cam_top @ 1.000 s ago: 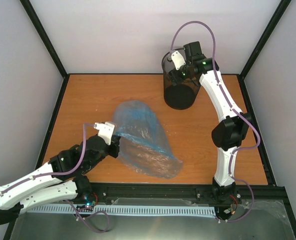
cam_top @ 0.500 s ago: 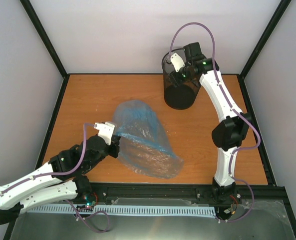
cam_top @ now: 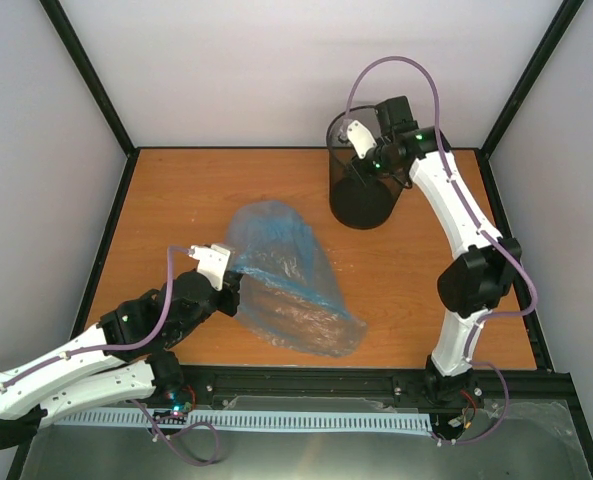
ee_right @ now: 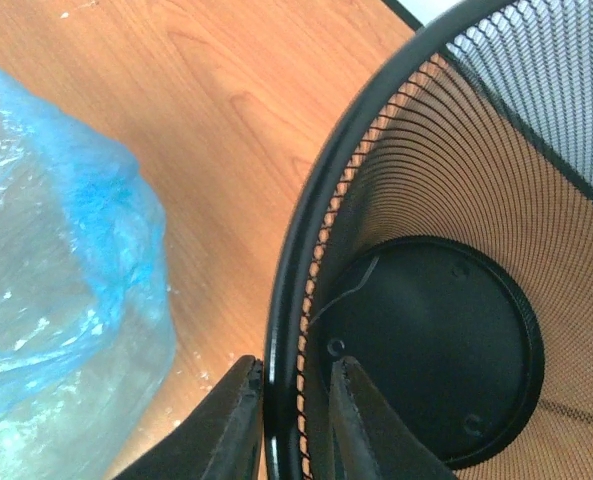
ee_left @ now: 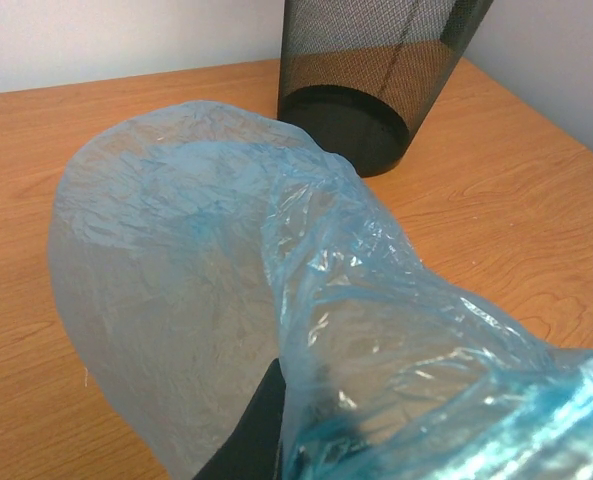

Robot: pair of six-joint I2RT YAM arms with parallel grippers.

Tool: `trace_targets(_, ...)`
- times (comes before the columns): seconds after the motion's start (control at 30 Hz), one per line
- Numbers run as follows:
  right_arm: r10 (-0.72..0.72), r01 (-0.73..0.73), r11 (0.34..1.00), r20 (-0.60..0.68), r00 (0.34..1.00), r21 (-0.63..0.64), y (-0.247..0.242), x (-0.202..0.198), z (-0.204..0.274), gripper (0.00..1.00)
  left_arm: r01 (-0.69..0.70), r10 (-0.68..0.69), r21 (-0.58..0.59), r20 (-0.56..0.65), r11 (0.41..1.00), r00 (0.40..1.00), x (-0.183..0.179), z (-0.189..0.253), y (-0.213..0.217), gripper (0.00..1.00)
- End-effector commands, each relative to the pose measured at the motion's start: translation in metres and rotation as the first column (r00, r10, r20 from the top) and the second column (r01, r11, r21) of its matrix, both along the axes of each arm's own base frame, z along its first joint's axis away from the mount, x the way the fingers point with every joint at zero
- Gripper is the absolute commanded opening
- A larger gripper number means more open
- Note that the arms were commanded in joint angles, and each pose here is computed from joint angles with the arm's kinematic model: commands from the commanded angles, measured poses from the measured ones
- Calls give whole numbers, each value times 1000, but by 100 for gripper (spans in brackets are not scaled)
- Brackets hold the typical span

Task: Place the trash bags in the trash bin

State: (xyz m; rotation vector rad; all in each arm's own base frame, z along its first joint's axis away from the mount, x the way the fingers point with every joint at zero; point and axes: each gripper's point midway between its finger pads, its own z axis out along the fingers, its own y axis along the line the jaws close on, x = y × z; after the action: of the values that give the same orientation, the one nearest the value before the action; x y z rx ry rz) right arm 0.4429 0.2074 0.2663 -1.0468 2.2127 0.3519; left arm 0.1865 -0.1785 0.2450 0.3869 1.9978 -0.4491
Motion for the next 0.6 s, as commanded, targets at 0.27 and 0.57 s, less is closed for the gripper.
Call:
trace_targets(0.27,78,-78,996,11,997,39,-3,-78,23,11,13,-13,-3,13,1000,1000,-2,3,0,1)
trace_targets(0.57,171,-174,983,43,984,52,11,-143,27,4,1,-1,-5,15,1000,1000,-1,4,2,1)
